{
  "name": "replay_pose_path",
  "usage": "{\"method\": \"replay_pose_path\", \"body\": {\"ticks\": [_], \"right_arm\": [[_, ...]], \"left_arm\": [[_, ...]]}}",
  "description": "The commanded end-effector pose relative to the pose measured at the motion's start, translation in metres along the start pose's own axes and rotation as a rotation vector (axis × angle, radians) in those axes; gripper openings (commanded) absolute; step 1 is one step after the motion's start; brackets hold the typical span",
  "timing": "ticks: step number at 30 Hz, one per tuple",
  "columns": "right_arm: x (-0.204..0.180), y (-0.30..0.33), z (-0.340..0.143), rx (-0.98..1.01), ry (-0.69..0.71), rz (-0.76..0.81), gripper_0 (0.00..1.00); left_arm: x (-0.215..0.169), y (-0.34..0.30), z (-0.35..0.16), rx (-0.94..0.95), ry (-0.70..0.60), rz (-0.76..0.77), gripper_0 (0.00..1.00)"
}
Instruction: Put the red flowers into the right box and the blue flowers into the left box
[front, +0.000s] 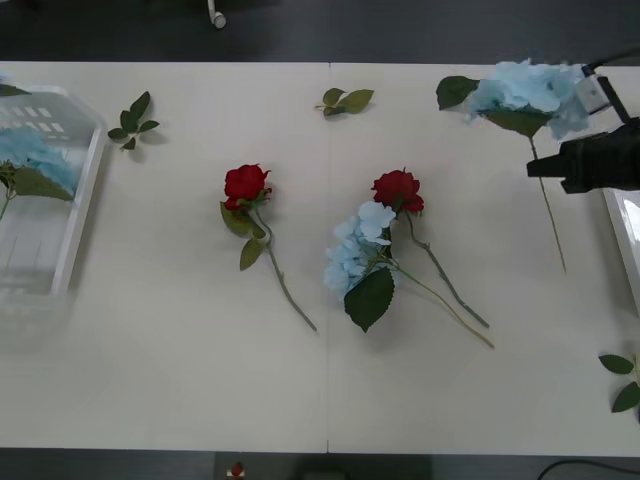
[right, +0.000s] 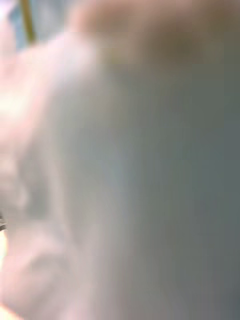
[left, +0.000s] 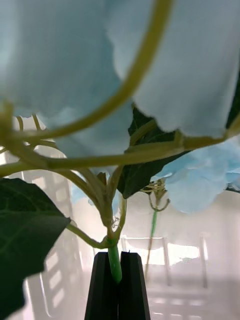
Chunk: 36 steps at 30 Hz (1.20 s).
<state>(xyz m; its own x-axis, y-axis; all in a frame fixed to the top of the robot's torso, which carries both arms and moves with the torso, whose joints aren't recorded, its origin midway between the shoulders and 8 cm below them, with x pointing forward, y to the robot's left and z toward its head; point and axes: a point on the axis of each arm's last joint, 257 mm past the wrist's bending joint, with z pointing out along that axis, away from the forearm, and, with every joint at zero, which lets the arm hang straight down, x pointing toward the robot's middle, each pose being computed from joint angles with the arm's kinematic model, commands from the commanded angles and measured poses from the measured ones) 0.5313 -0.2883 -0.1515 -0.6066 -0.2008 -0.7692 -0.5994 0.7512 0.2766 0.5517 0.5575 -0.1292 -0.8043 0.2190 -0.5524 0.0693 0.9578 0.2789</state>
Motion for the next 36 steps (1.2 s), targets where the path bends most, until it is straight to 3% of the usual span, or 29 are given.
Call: {"method": "replay_pose_path", "body": {"ticks": [1, 9, 16, 17, 18, 19, 21, 28, 36], "right_arm": [[-0.04, 0.027, -0.008, -0.112, -0.086, -0.049, 0.0], [-0.102, 0.121, 0.017, -0.376, -0.273, -0.122, 0.0], [-0.134, 0.177, 0.042, -0.505, -0.36, -0.108, 0.0], [-0.145, 0.195, 0.051, -0.538, -0.387, -0.102, 0.0], [-0.147, 0.198, 0.053, -0.542, -0.392, -0.101, 0.0], [-0.155, 0.209, 0.059, -0.559, -0.411, -0.096, 0.0], [-0.162, 0.221, 0.066, -0.576, -0.43, -0.085, 0.0], [-0.18, 0.27, 0.096, -0.652, -0.494, -0.024, 0.0], [-0.193, 0.311, 0.109, -0.718, -0.529, 0.011, 0.0]], "left_arm": [[-0.011, 0.019, 0.003, -0.066, -0.038, 0.024, 0.0], [0.022, 0.0, 0.058, -0.059, 0.0, -0.026, 0.0], [0.032, -0.005, 0.072, -0.061, 0.007, -0.049, 0.0], [0.033, -0.005, 0.073, -0.061, 0.008, -0.049, 0.31], [0.032, -0.005, 0.072, -0.061, 0.007, -0.049, 0.44], [0.033, -0.005, 0.073, -0.061, 0.009, -0.047, 0.77], [0.033, -0.006, 0.073, -0.058, 0.007, -0.048, 1.0], [0.017, 0.003, 0.055, -0.029, -0.034, -0.061, 1.0], [-0.003, 0.026, -0.012, 0.042, -0.047, -0.046, 1.0]]}}
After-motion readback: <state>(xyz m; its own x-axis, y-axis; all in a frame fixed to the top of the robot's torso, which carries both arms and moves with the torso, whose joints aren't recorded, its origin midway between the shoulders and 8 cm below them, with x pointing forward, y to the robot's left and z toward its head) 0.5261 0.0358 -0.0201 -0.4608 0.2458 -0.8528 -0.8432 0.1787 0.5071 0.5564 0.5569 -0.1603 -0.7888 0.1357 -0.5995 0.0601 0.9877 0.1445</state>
